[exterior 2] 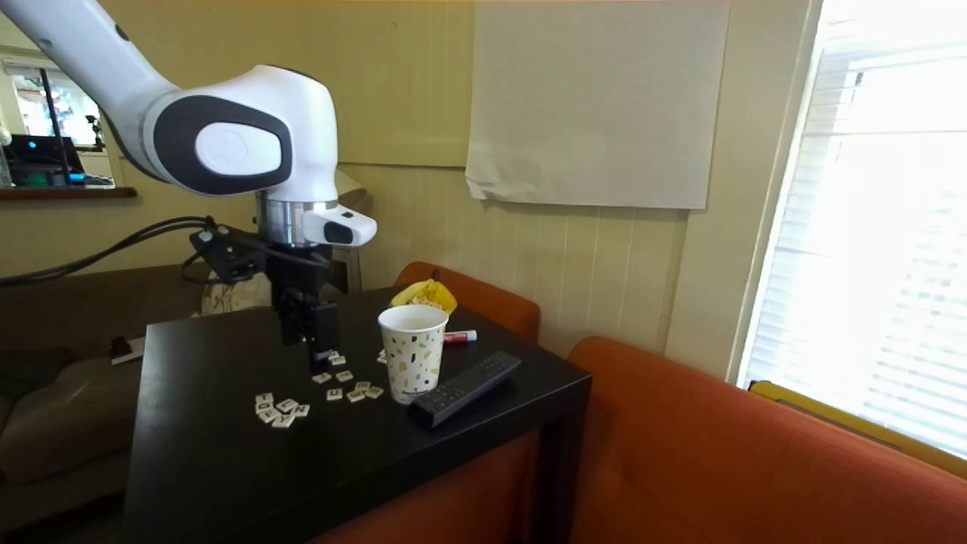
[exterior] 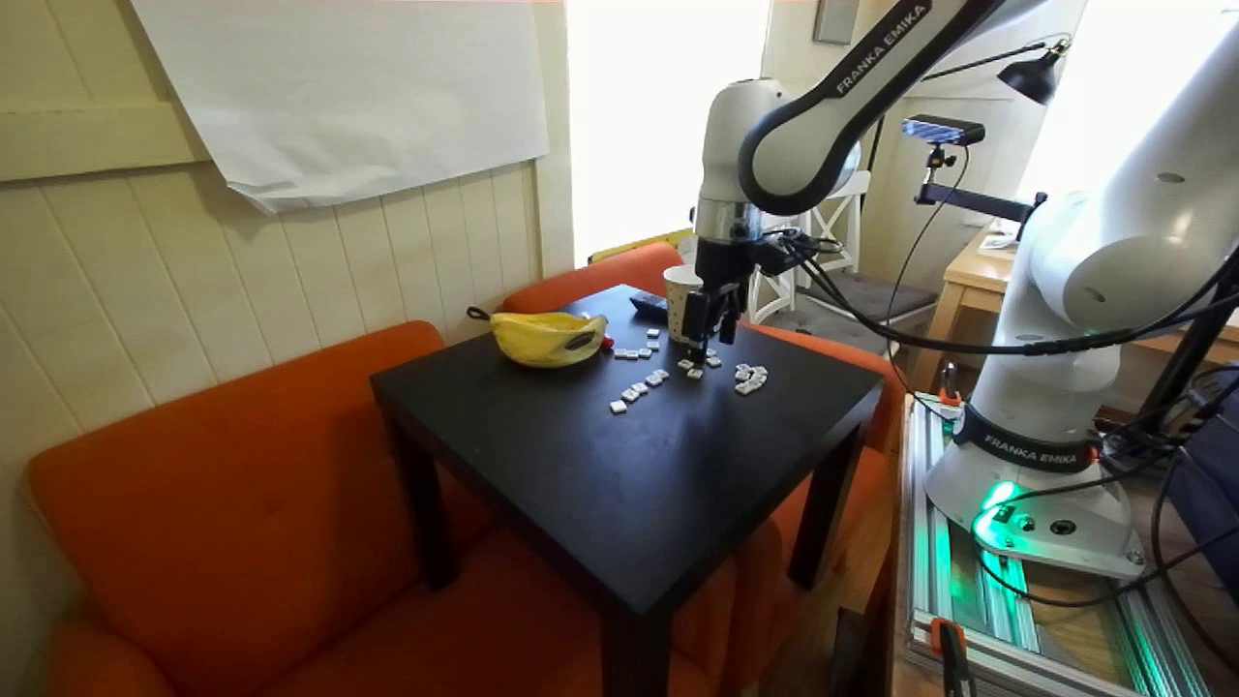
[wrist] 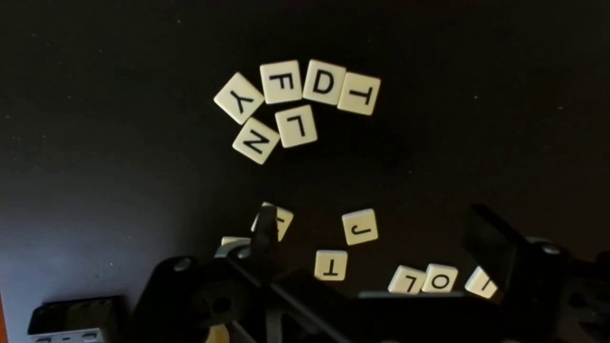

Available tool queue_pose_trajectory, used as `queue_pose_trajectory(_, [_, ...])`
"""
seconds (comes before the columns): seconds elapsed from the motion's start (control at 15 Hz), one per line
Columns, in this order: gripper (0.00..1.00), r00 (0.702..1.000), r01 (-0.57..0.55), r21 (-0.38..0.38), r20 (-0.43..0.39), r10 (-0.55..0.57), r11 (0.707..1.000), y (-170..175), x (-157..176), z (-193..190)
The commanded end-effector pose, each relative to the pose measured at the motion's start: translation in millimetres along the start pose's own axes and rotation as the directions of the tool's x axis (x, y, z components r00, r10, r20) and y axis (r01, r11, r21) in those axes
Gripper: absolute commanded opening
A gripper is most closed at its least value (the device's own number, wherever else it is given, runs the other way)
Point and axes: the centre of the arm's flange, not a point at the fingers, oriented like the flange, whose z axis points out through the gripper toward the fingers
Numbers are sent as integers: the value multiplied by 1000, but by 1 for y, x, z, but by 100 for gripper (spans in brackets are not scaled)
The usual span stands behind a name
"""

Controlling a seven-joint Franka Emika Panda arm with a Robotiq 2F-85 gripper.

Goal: Push some of the letter blocks forward

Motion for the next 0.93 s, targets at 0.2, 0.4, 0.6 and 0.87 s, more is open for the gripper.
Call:
queue_pose_trajectory(0.2, [100,999,-37,-14,-29,37,999,-13,-18,17])
queue_pose_trajectory(0.4, [100,996,-83,-62,2,84,995,4,-15,4])
queue_pose_trajectory(0.6, [100,988,-140,-164,47,149,977,26,-18,-14])
queue_pose_trajectory(0.87, [74,943,-127,-297,260,208,946,44,-42,-20])
